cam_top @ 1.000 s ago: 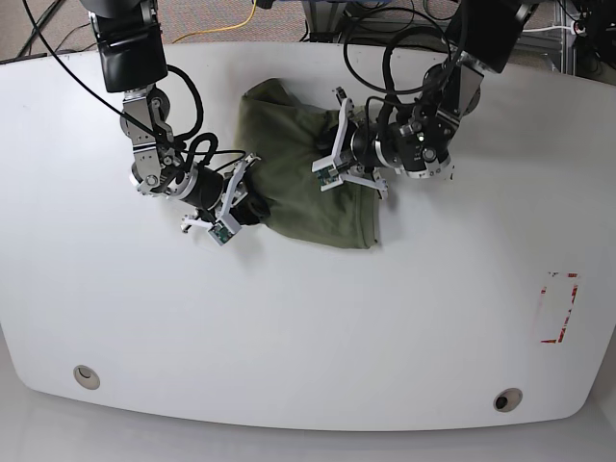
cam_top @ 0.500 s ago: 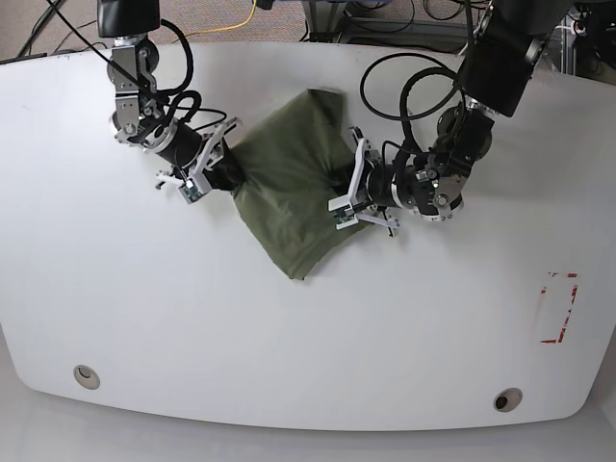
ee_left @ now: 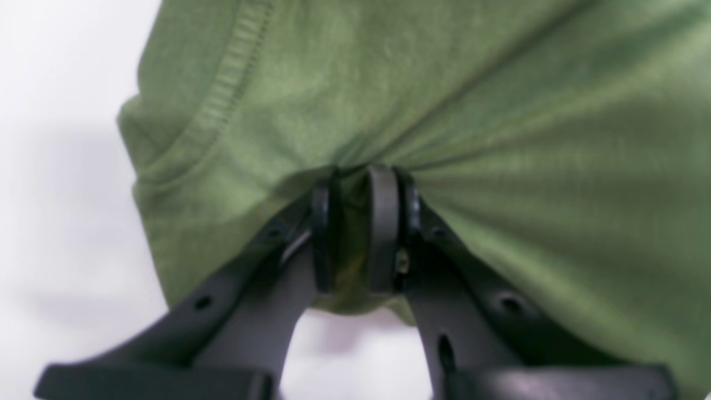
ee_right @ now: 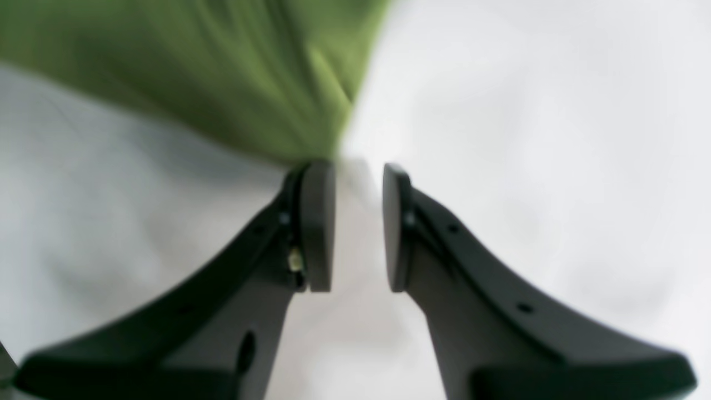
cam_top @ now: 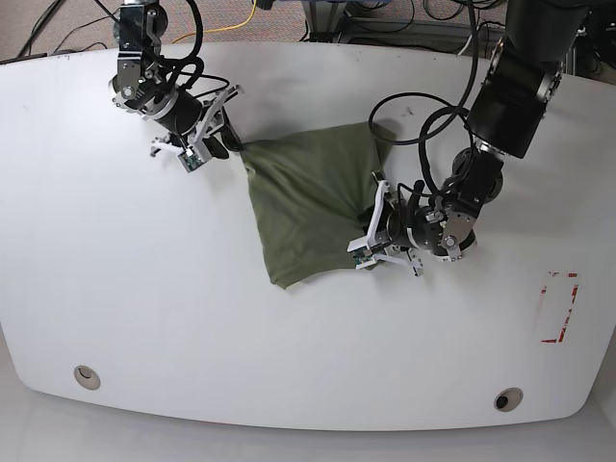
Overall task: Layout the t-shirt on the table in an organized manner, then fold the t-shirt properly
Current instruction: 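Grasp the bundle's sides with both grippers and rotate it square, then open both grippers and lift them away from the folded shirt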
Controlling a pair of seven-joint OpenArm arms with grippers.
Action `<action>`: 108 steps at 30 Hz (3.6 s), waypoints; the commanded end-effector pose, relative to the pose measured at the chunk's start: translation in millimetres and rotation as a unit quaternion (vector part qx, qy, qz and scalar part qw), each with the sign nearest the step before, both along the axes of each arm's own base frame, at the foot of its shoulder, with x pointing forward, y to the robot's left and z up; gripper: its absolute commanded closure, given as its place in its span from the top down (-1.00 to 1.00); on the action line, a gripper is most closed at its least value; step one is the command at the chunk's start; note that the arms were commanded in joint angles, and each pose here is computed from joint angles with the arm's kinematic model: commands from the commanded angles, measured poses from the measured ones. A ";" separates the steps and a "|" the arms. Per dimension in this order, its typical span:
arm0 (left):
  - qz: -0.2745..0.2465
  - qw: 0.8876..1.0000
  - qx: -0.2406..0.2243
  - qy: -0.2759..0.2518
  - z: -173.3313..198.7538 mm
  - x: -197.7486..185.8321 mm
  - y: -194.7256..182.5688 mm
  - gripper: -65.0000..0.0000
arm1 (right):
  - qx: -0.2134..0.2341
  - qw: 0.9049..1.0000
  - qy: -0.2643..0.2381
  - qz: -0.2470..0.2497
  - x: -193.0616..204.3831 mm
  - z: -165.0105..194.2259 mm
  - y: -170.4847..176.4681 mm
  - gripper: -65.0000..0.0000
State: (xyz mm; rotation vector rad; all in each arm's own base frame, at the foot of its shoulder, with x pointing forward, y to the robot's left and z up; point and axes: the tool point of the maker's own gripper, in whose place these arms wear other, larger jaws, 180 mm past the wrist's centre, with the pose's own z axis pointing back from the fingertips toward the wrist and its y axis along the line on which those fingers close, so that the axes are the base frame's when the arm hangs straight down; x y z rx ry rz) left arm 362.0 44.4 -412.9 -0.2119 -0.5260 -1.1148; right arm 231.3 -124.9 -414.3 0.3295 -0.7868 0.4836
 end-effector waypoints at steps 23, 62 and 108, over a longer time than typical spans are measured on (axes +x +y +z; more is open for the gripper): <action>0.083 0.978 -0.149 -0.123 86.6 -41.4 -12.9 -0.77 | -0.057 0.989 -0.131 0.038 104.6 99.4 42.6 -0.58; 0.228 0.957 -0.156 -0.084 26.7 -55.2 44.4 -0.77 | -0.006 0.993 -0.112 0.031 80.0 59.5 53.5 -0.58; 0.315 0.876 -0.231 -0.282 64.3 -127.7 79.8 -0.77 | 0.070 0.962 -0.222 -0.143 -19.0 45.9 -34.6 -0.57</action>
